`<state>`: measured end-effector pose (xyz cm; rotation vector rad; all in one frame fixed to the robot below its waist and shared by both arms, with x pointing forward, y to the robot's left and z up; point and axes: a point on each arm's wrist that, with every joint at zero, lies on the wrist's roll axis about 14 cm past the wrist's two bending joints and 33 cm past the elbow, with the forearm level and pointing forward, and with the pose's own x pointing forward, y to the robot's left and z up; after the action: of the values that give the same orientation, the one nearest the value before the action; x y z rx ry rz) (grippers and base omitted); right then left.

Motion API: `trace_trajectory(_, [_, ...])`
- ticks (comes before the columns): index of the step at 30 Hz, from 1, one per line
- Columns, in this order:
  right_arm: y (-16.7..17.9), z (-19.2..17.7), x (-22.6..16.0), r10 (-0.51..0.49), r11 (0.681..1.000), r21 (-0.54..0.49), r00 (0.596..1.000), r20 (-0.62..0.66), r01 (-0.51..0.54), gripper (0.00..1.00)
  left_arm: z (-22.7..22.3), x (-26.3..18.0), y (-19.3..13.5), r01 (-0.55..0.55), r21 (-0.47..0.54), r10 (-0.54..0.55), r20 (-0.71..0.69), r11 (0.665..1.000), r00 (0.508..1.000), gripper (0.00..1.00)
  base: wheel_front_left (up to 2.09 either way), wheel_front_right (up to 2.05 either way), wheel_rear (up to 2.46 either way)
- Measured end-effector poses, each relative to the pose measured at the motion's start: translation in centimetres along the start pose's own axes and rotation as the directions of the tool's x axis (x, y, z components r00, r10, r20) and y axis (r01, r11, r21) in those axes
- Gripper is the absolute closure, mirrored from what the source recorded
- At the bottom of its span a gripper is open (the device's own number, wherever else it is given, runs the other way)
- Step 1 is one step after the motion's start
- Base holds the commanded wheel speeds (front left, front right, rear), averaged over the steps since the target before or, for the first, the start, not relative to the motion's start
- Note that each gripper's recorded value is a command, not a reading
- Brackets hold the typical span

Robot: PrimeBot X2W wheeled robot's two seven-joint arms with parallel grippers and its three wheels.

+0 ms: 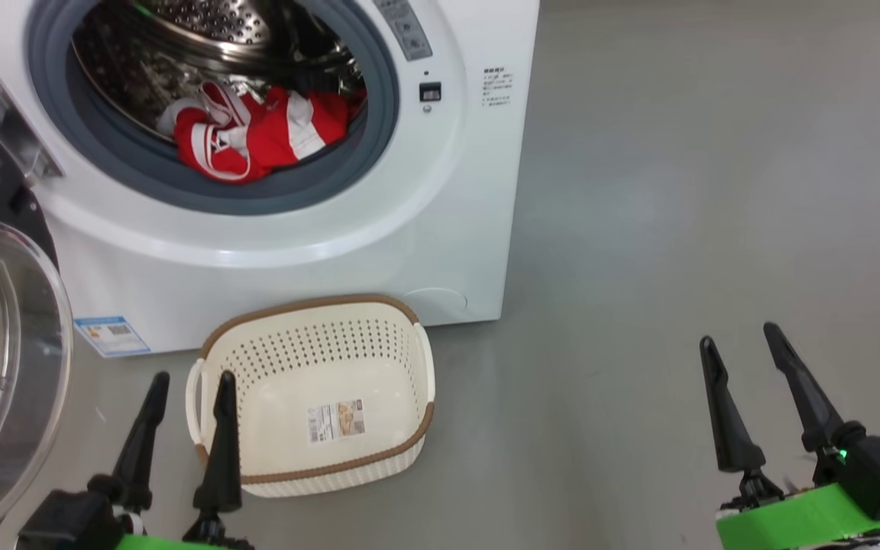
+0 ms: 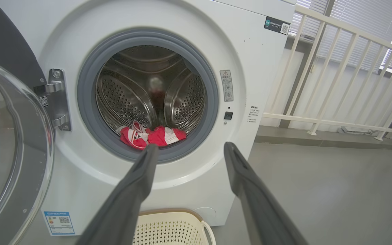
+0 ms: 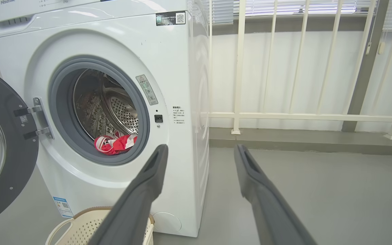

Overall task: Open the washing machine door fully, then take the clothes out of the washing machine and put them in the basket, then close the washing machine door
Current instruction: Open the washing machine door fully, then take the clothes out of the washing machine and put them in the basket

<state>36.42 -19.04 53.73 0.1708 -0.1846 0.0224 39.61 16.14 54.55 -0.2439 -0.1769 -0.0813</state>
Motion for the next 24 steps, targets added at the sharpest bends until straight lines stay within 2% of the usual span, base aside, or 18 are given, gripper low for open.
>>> trace_trajectory(11, [-1.0, 1.1, -3.3, -0.044, 0.999, -0.002, 0.999, 0.018, 0.044, 0.00, -0.4, -3.5, 0.7, -0.025, 0.027, 0.026, -0.031, 0.999, 0.999, 0.00, 0.00, 0.00, 0.00])
trace_trajectory(24, [-2.5, 1.9, -4.8, -0.090, 0.995, -0.031, 0.995, 0.035, 0.092, 0.00, -0.4, -4.2, 0.7, -0.024, 0.062, 0.026, -0.037, 0.998, 0.999, 0.00, 0.00, 0.00, 0.00])
